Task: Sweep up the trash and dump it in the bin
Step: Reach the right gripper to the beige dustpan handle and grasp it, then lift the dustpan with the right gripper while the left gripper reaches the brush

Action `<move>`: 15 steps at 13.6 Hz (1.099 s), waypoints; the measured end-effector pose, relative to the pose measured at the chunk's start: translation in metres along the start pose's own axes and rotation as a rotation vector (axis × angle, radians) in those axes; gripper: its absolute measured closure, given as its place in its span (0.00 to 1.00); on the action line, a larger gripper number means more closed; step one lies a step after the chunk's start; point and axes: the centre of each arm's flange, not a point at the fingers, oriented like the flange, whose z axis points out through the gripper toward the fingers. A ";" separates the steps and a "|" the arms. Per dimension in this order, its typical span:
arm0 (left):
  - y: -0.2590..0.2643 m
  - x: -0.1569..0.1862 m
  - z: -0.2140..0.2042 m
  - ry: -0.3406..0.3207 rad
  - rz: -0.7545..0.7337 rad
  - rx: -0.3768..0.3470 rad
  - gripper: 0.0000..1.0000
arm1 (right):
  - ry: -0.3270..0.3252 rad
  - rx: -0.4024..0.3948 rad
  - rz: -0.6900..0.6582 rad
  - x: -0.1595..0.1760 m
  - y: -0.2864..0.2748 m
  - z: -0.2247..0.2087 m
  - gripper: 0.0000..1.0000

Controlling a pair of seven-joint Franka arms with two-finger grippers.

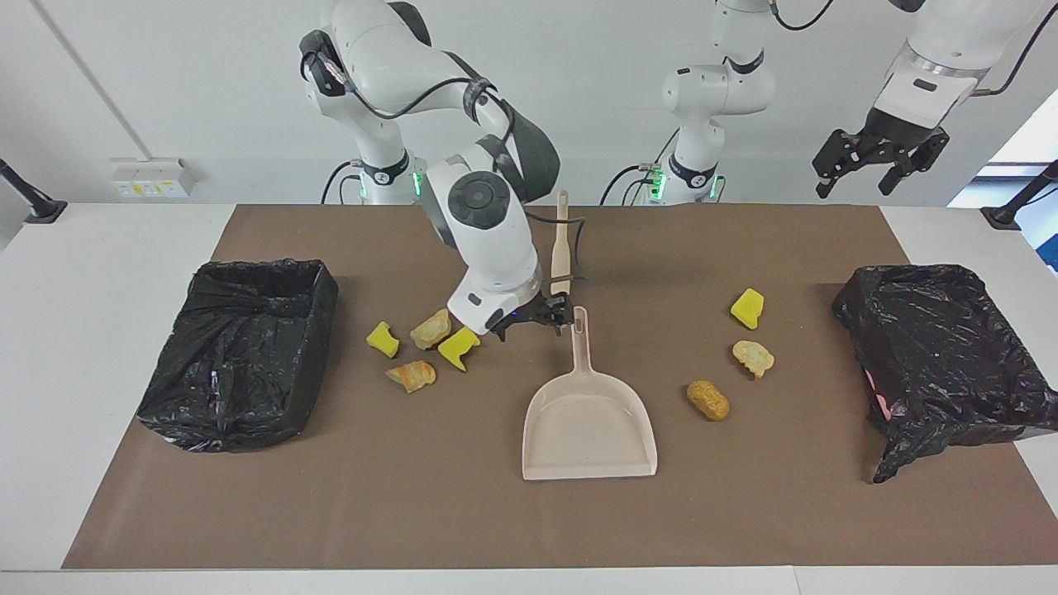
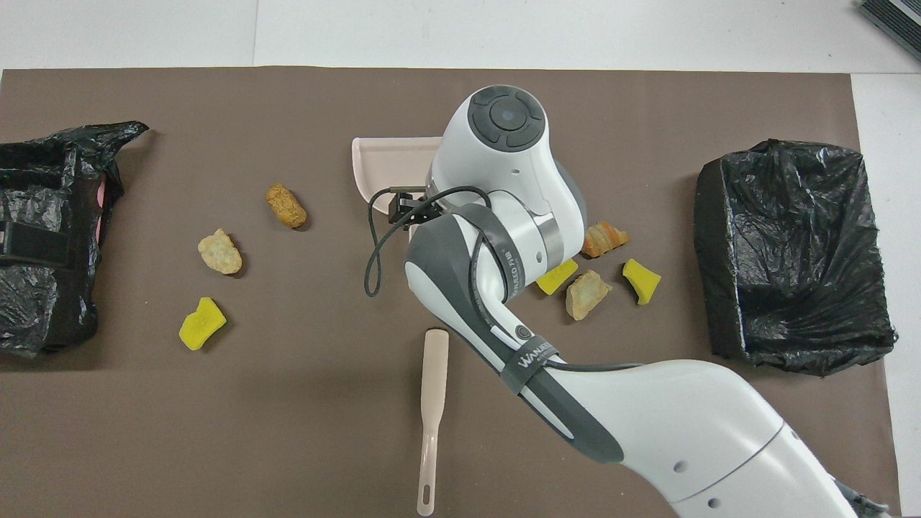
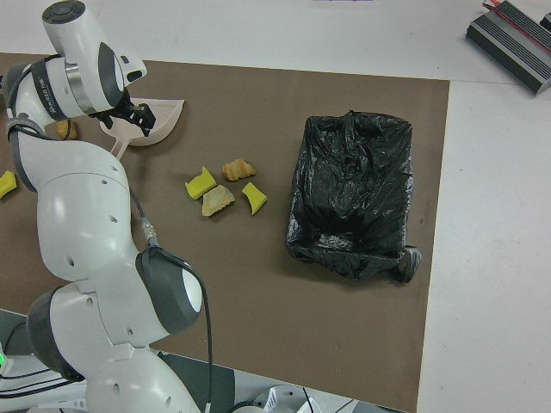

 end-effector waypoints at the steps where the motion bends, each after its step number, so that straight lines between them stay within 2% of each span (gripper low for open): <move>1: 0.000 0.000 0.000 -0.001 0.000 0.000 0.00 | -0.003 -0.001 -0.006 -0.002 -0.004 0.007 0.00; 6: 0.004 -0.001 0.004 -0.011 0.005 -0.016 0.00 | -0.001 -0.036 -0.033 -0.010 -0.009 0.041 0.00; 9: 0.009 -0.005 0.008 -0.020 0.014 -0.029 0.00 | 0.002 -0.049 -0.039 -0.012 -0.006 0.050 0.04; 11: 0.014 -0.009 0.007 -0.021 0.024 -0.033 0.00 | 0.001 -0.049 -0.045 -0.014 -0.009 0.050 0.22; 15: 0.019 -0.012 0.007 -0.021 0.033 -0.035 0.00 | -0.004 -0.052 -0.050 -0.016 -0.012 0.051 0.23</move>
